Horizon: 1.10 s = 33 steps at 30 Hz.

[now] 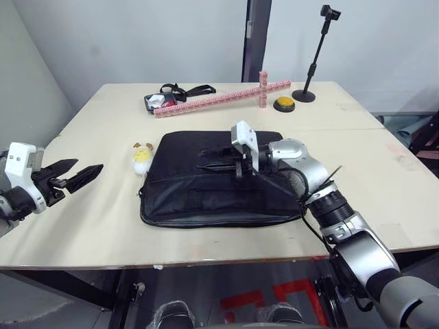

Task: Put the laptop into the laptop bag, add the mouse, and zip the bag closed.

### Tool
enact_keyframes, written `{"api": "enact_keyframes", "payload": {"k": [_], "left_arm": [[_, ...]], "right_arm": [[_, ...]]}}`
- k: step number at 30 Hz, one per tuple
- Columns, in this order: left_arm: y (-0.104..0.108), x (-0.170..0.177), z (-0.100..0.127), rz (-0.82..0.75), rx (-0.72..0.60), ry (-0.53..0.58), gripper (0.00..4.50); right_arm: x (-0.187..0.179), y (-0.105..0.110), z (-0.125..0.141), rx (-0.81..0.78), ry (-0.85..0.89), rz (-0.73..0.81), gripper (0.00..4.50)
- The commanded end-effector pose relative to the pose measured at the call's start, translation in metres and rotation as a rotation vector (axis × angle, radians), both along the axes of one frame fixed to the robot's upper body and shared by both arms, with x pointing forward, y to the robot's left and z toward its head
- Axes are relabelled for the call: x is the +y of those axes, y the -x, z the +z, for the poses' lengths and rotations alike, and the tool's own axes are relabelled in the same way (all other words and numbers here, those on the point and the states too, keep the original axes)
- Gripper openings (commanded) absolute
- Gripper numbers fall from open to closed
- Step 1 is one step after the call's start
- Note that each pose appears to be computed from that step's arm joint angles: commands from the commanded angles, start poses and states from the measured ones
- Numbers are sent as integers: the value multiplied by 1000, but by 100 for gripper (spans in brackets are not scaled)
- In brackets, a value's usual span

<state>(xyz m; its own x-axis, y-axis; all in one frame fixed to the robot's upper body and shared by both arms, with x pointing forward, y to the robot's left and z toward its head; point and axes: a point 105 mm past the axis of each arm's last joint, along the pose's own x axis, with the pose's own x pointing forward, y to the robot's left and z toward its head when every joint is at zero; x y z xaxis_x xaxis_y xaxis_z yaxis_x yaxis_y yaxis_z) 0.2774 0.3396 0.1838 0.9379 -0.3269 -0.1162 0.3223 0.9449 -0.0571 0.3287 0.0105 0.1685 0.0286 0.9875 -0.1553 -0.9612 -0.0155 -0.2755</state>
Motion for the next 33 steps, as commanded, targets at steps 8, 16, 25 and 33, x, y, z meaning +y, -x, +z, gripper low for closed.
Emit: {"api": "enact_keyframes", "payload": {"k": [8,16,25,33], "left_arm": [[-23,-1,-3,15,-7,4,450],[-65,-16,-29,36,23,59,450],[-104,-38,-55,35,60,102,450],[-116,-41,-74,47,109,72,395]], "right_arm": [[-3,-15,-73,-28,212,-42,4],[-4,-16,-79,-30,215,-55,4],[-7,-15,-77,-19,198,-75,4],[-9,-12,-75,-8,186,-89,0]]}}
